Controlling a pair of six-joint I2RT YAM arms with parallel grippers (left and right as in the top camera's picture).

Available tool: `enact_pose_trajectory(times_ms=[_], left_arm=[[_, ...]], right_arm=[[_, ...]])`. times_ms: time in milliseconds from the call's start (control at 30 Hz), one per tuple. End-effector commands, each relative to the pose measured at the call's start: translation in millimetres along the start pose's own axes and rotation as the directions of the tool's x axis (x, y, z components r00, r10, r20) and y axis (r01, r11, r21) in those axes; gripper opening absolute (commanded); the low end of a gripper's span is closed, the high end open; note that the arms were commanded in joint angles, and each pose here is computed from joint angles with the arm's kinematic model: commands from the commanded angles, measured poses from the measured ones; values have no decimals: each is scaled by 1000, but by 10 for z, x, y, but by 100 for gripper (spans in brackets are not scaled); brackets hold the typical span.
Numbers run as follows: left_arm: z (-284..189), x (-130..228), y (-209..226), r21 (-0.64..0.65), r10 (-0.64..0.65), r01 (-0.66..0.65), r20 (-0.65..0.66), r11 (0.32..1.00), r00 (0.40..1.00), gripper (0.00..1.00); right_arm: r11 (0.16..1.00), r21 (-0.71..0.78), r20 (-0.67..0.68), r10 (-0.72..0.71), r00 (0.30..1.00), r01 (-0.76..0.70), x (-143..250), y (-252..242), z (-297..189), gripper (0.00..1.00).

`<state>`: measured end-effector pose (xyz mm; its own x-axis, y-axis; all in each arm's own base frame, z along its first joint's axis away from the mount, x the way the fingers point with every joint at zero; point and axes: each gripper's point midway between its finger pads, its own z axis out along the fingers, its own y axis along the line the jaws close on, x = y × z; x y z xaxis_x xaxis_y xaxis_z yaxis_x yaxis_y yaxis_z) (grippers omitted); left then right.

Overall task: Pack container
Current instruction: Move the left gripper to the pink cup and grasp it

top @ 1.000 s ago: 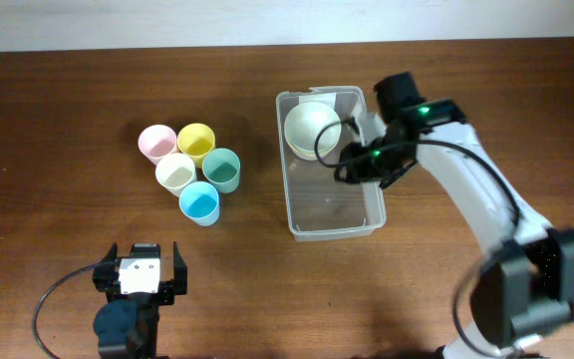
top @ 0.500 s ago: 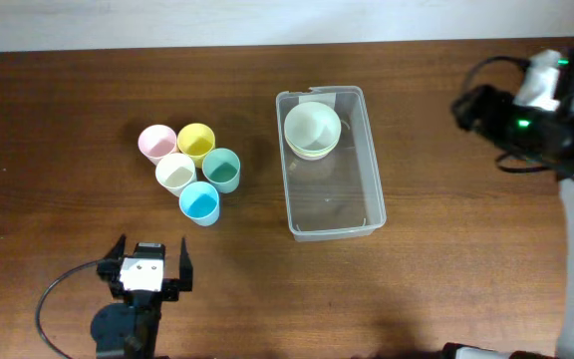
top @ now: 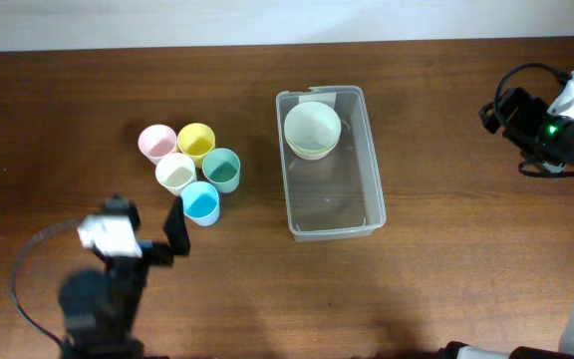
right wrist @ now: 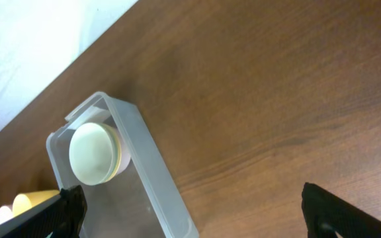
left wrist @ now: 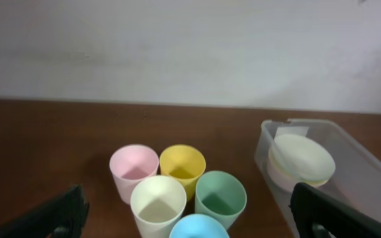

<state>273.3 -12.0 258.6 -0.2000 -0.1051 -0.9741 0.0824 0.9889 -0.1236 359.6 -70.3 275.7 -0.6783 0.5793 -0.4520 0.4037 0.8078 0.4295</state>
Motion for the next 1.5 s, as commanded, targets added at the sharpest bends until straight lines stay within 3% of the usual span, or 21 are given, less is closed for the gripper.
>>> enact_pose_trajectory(times_ms=[0, 100, 233, 367, 600, 833, 933, 1100, 1233, 1467], left_arm=[[354, -323, -10, 1, -47, 47, -142, 999, 989, 100], [751, -406, -34, 32, -28, 41, -342, 999, 939, 100], [1179, -368, 43, 8, -50, 62, -505, 998, 861, 100], [1618, -342, 202, -28, -65, 60, -542, 998, 838, 100], [1985, -123, 647, -89, -88, 45, -560, 995, 824, 100], [1984, 601, 1123, -287, -317, 158, -674, 945, 668, 100], [2017, 935, 1194, -306, -353, 182, -721, 934, 596, 93], [2080, 1276, 1233, -322, -370, 184, -760, 929, 535, 75], [2162, 1426, 1270, -325, -372, 184, -765, 928, 526, 67], [2185, 1440, 1276, -323, -370, 184, -764, 928, 529, 34]], right_arm=[[1000, 8, 12, 13, 1000, -13, -28, -17, -25, 99], [1000, 8, 12, 13, 1000, -13, -29, -16, -26, 99], [1000, 8, 12, 13, 1000, -13, -29, -16, -26, 99], [1000, 8, 12, 13, 1000, -13, -28, -17, -25, 99], [1000, 8, 12, 13, 1000, -13, -28, -17, -25, 99], [1000, 8, 12, 13, 1000, -13, -28, -17, -25, 99], [1000, 8, 12, 13, 1000, -13, -28, -16, -25, 99], [1000, 8, 12, 13, 1000, -13, -28, -17, -25, 99], [1000, 8, 12, 13, 1000, -13, -28, -17, -25, 99], [1000, 8, 12, 13, 1000, -13, -28, -17, -25, 99]])
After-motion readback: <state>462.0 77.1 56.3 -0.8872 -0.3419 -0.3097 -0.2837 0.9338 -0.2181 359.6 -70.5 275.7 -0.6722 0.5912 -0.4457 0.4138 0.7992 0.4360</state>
